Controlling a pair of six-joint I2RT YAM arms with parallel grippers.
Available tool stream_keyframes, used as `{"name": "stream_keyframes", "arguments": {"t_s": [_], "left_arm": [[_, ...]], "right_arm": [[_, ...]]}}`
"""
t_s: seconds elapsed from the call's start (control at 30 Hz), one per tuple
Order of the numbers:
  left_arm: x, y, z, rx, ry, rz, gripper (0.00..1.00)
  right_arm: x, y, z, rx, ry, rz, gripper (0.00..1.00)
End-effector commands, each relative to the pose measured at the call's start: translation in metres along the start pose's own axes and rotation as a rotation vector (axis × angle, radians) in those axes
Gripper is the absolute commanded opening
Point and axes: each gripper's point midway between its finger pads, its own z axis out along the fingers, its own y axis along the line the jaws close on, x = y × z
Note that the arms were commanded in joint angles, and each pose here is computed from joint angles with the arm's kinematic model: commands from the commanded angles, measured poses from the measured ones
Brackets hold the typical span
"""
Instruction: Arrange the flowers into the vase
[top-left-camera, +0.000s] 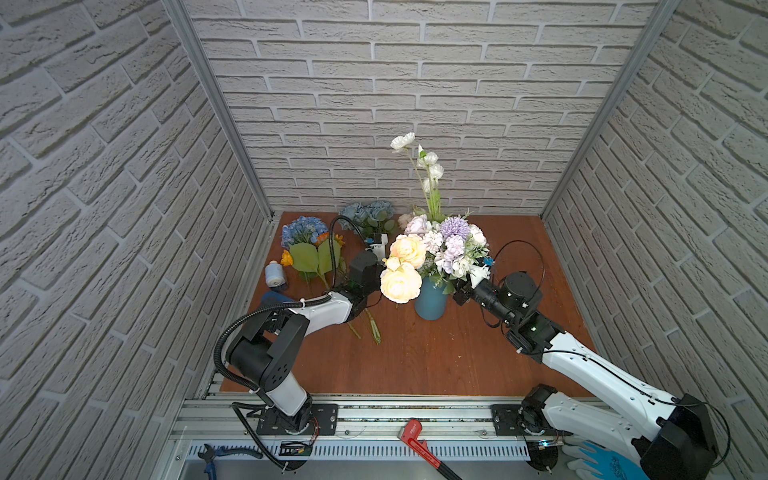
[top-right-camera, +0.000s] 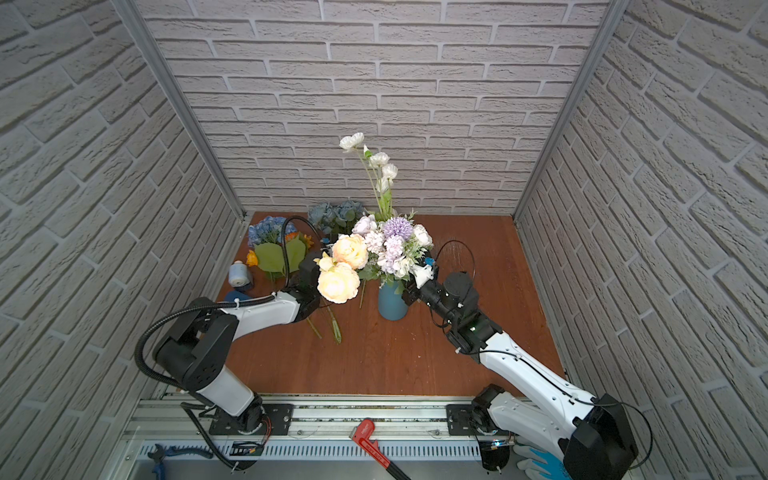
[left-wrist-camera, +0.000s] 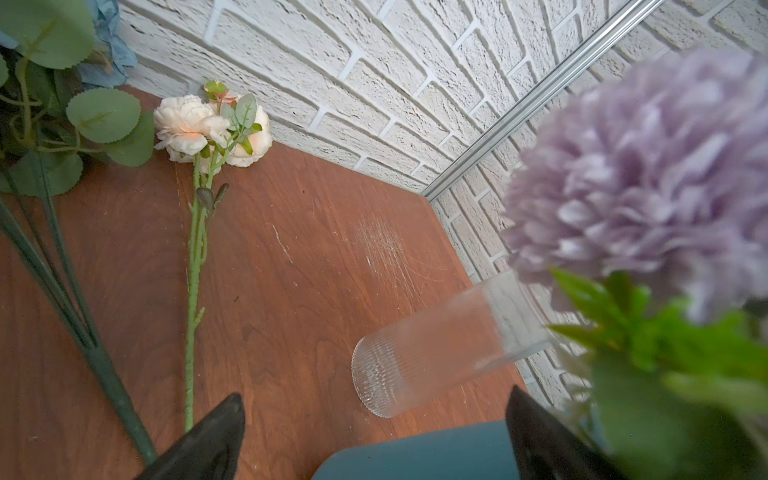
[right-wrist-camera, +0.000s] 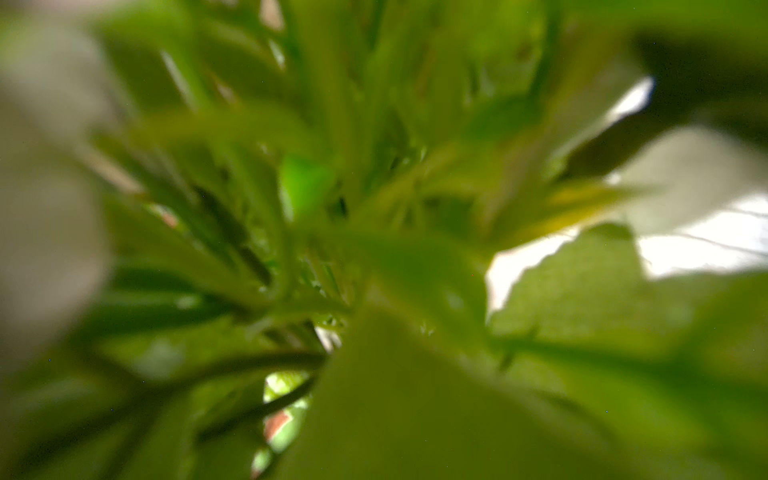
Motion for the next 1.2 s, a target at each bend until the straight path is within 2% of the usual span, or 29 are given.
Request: {"name": "stream_keyframes", "arguments": {"t_s": [0.0,0.23,0.8,0.97,1.17], "left_arm": [[-0.017,-0.016,-0.007,0.055,-0.063,0.021,0.97],[-0.016,-0.017,-0.005,0.058,-0.062,0.018,0.97],[-0.017,-0.018,-0.008,0.051,-0.061,0.027,0.97],[-0.018,-0.018,-0.008,0.050,-0.061,0.031,0.97],[-0.019,-0.018,-0.009,0.045,-0.059,0.038,0.97]], "right_arm": [[0.002,0.002,-0.008,0.017,-0.002,-0.003,0.06],[0.039,0.000,-0.004,0.031,0.065,-0.023,0.06],[0.084,-0.002,0.000,0.044,0.206,-0.044,0.07],[0.070,0.001,-0.004,0.036,0.174,-0.029,0.25],[0.033,0.004,-0.016,0.031,0.096,-0.020,0.36]]}}
